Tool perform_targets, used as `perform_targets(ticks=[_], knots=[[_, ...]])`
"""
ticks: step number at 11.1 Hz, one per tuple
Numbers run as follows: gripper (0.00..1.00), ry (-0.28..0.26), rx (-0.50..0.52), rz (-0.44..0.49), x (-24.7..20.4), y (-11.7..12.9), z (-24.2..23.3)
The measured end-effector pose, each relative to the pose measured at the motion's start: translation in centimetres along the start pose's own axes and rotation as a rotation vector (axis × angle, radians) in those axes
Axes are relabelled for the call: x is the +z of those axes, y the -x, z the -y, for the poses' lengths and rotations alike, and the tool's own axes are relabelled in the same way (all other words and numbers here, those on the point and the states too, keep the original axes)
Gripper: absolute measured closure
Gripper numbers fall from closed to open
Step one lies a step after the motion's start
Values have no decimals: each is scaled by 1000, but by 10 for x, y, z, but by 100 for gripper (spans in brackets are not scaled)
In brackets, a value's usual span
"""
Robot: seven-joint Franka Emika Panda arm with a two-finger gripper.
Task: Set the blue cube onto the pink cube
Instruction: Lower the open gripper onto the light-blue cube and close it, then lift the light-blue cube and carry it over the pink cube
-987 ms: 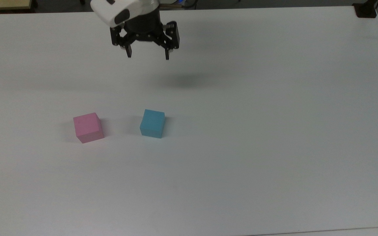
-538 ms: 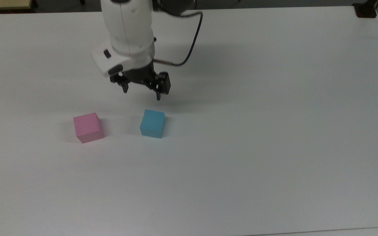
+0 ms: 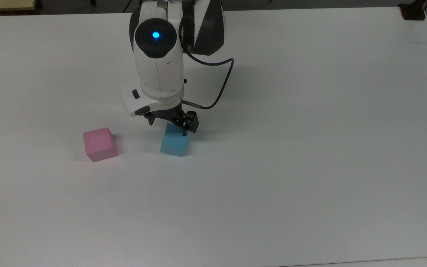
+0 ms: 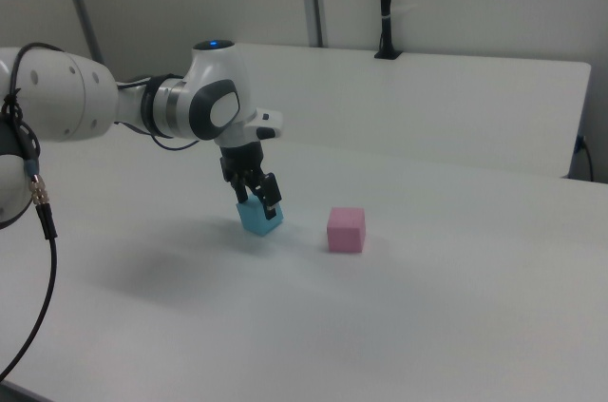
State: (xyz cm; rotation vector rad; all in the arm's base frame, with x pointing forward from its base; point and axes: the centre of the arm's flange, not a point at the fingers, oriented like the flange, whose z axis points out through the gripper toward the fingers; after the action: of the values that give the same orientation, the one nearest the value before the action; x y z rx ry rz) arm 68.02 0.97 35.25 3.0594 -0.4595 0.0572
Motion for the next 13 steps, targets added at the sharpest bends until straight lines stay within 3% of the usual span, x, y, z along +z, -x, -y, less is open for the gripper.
perform_targets(ticks=[7,10,12,13], knots=[[0,-10,-4,-24,-11,-6,5],[0,52,-44,-9,13,-4,9],[5,66,-56,-15,21,-5,9],[14,65,-57,-18,21,-6,9]])
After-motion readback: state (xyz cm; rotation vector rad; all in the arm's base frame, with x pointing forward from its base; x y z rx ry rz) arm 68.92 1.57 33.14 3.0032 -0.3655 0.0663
